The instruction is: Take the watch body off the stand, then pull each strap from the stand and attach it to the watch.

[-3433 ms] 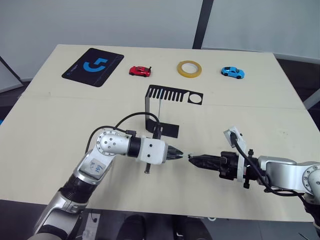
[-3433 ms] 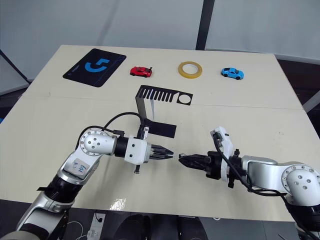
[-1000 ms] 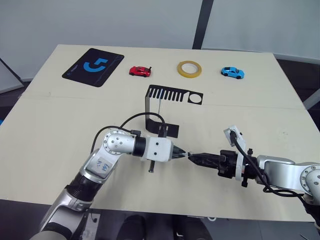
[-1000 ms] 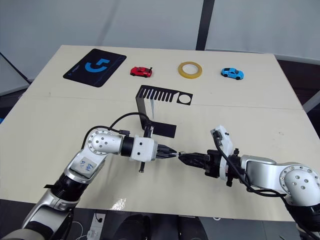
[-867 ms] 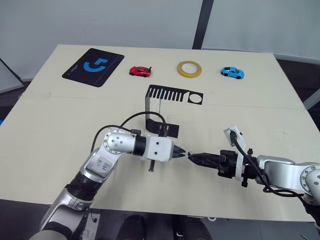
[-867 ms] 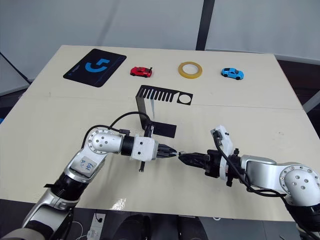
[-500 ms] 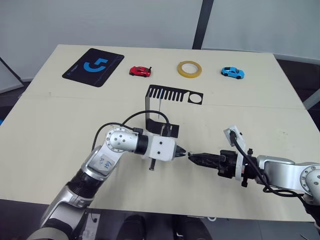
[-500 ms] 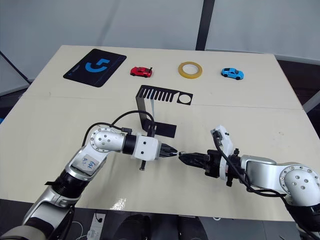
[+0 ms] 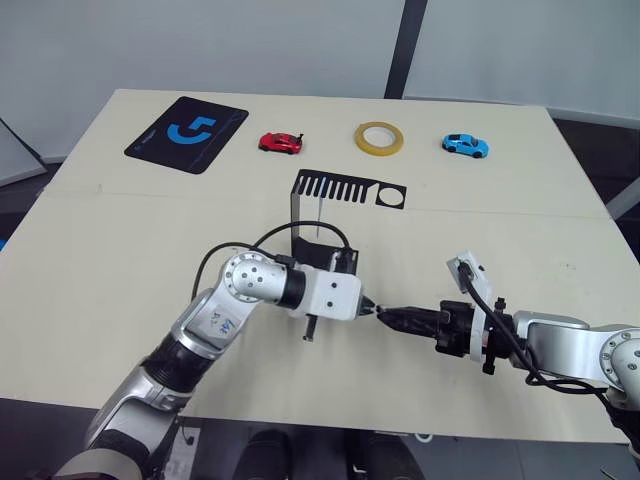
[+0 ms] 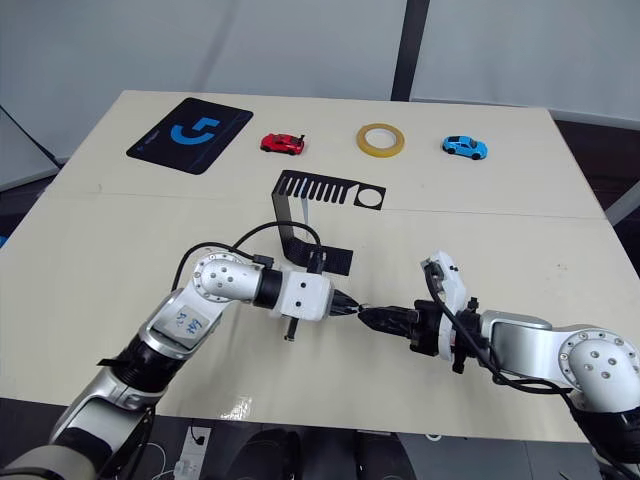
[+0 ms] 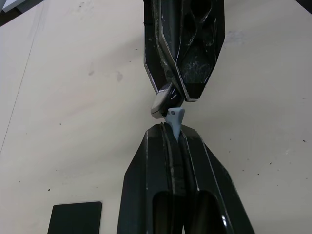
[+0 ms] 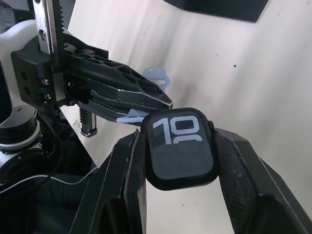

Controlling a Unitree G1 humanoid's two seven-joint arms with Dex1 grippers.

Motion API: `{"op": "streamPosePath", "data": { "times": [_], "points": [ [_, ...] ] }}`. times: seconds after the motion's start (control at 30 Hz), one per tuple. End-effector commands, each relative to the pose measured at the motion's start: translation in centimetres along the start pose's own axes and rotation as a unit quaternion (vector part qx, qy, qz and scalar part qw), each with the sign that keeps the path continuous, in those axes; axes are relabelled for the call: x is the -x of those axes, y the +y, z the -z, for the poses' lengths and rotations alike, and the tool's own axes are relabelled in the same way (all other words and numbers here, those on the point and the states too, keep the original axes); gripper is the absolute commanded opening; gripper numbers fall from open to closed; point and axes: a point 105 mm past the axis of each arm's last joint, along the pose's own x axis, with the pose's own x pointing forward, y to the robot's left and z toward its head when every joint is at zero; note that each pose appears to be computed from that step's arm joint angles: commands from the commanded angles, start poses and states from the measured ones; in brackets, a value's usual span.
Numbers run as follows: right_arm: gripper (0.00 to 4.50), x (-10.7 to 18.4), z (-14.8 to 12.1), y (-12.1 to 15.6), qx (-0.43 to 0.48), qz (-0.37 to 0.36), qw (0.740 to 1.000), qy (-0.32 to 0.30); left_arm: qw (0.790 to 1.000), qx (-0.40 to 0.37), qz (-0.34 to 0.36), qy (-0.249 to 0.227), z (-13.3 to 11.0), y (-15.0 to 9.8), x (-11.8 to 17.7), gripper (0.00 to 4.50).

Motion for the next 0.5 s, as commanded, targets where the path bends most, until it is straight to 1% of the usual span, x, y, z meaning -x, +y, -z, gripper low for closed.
{"op": "streamPosePath", "data": {
  "times": [0.03,0.5],
  "points": [
    [1.65,-0.08,0.15,1.45,0.005,-0.032,0.999,0.006,1.000,-0.019,0.002,-0.007,-1.19,0.21,-0.40,0.00],
    [1.65,-0.23,0.31,1.63,0.004,-0.036,0.999,0.008,1.000,-0.011,0.000,0.011,-1.03,0.49,-0.93,0.00]
  ]
}}
